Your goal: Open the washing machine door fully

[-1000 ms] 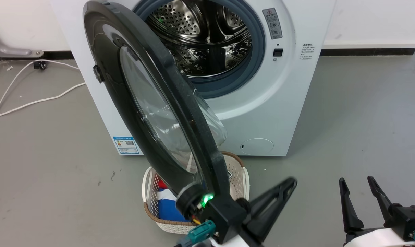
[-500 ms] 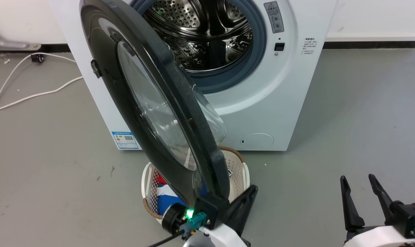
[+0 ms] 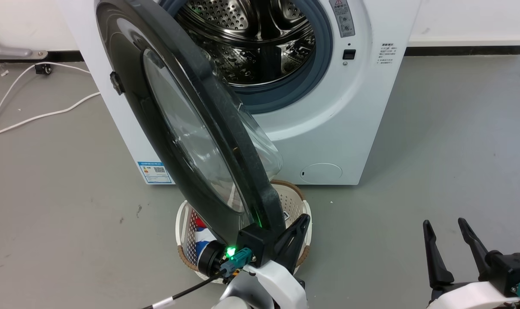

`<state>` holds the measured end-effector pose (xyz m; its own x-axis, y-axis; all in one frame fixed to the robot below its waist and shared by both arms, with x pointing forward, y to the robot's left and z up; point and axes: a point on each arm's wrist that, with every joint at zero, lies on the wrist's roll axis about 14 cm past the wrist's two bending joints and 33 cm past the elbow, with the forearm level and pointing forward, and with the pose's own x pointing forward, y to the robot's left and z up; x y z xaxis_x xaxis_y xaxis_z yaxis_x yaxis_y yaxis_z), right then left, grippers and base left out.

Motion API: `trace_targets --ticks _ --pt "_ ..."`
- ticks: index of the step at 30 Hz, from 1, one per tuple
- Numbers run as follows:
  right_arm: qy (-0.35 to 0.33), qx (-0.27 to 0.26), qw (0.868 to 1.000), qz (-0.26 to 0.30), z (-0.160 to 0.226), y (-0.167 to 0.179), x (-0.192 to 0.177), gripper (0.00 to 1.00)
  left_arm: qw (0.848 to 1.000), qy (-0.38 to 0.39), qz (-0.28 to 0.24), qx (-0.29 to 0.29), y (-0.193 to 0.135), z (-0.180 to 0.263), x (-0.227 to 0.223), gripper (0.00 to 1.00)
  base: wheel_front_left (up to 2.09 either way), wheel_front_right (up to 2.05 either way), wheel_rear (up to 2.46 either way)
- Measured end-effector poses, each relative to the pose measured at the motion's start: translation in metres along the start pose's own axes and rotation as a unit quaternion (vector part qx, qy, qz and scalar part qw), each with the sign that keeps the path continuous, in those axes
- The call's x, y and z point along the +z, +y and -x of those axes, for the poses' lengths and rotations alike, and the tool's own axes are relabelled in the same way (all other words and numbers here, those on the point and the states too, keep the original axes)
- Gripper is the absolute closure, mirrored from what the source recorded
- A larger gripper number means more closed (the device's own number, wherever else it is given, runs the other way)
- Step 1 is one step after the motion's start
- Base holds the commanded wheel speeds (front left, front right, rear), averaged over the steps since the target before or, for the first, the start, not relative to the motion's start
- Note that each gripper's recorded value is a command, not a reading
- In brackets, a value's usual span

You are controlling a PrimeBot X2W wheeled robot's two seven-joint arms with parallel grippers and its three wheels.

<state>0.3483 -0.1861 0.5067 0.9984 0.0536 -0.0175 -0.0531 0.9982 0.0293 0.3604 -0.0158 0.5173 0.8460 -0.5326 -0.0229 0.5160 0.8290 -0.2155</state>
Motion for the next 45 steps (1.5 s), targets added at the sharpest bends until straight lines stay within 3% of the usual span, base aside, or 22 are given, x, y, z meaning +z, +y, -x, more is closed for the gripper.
trace_targets --ticks 17,32,36,37,45 --pt "0.006 0.013 1.000 -0.003 -0.007 0.007 -0.002 0.00 0.998 -0.026 0.029 0.054 0.015 0.025 0.002 1.00 0.00 0.00 0.00" --pt "0.019 0.077 0.997 -0.001 -0.034 0.047 -0.008 0.00 0.986 -0.072 0.029 0.147 0.055 0.070 0.022 1.00 0.00 0.00 0.00" --pt "0.022 0.099 0.995 0.000 -0.041 0.062 -0.011 0.00 0.979 -0.087 0.030 0.183 0.069 0.084 0.027 1.00 0.00 0.00 0.00" --pt "0.023 0.117 0.993 0.001 -0.046 0.074 -0.011 0.00 0.970 -0.102 0.024 0.220 0.086 0.099 0.033 1.00 0.00 0.00 0.00" --pt "0.026 0.150 0.988 0.002 -0.057 0.097 -0.013 0.00 0.936 -0.126 0.022 0.328 0.136 0.147 0.044 1.00 0.00 0.00 0.00"
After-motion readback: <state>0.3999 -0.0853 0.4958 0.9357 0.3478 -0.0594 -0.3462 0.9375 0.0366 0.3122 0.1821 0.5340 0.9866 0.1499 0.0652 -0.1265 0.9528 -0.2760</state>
